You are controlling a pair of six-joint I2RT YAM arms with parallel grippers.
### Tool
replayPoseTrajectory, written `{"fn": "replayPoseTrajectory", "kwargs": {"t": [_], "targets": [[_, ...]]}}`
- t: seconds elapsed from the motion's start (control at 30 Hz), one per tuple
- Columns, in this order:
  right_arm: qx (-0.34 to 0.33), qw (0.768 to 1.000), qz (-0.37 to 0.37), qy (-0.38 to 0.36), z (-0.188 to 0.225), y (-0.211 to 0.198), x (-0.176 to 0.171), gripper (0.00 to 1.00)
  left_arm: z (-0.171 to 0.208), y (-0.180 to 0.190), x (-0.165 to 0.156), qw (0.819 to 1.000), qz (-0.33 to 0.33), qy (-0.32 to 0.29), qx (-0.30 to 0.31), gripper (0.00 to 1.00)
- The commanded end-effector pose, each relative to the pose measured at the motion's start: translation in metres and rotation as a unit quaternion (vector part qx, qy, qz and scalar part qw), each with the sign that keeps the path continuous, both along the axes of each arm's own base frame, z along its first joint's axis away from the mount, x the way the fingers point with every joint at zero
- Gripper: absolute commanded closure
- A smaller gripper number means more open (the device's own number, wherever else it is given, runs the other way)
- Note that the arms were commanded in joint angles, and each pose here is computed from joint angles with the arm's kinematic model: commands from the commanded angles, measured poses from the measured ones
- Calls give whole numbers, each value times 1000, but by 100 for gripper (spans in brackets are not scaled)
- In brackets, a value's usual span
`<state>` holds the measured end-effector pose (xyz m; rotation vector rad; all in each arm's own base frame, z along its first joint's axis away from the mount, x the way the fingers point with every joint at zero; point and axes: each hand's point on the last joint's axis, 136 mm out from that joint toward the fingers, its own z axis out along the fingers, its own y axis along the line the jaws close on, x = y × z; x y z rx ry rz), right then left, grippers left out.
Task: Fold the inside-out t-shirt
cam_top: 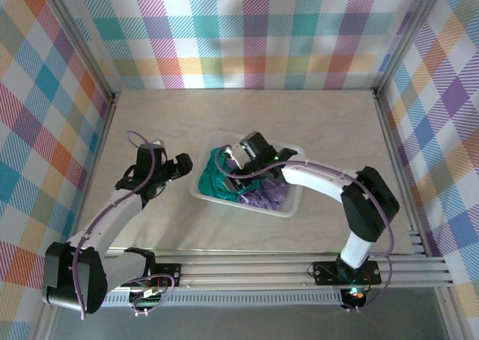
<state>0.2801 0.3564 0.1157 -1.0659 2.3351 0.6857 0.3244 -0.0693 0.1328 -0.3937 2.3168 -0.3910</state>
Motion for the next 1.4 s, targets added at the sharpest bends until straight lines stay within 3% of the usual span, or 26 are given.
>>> {"fn": "replayPoseTrajectory", "kwargs": {"t": [0.0,0.03,0.13,0.23,0.33,0.47,0.63,0.83,1.07,1.3,1.37], "targets": [[11,1000,20,3,12,17,3,64,-3,-3,-1,1000,-9,14,13,5],[10,1000,20,6,14,20,5,76,-4,-3,-1,1000,-9,16,14,5],[33,999,25,-15,48,27,11,94,-1,-5,-1,1000,-10,15,12,5],[116,990,13,-84,137,15,19,100,8,-8,-1,1000,-11,4,0,5],[238,960,-30,-141,233,-27,24,100,22,-17,-2,999,-22,-17,-19,6],[310,926,-96,-192,307,-93,26,100,24,-23,-1,999,-33,-27,-15,8],[293,904,-186,-250,340,-157,32,100,20,-45,0,997,-75,-11,29,11],[289,882,-248,-279,364,-204,36,100,-11,-44,8,991,-84,42,95,17],[256,852,-325,-321,414,-264,40,100,-34,-79,36,984,-134,79,90,45],[157,785,-444,-403,462,-336,43,100,-44,-56,73,978,-72,90,174,74],[148,782,-448,-408,464,-339,47,100,-41,-43,82,976,-47,85,195,79]]}}
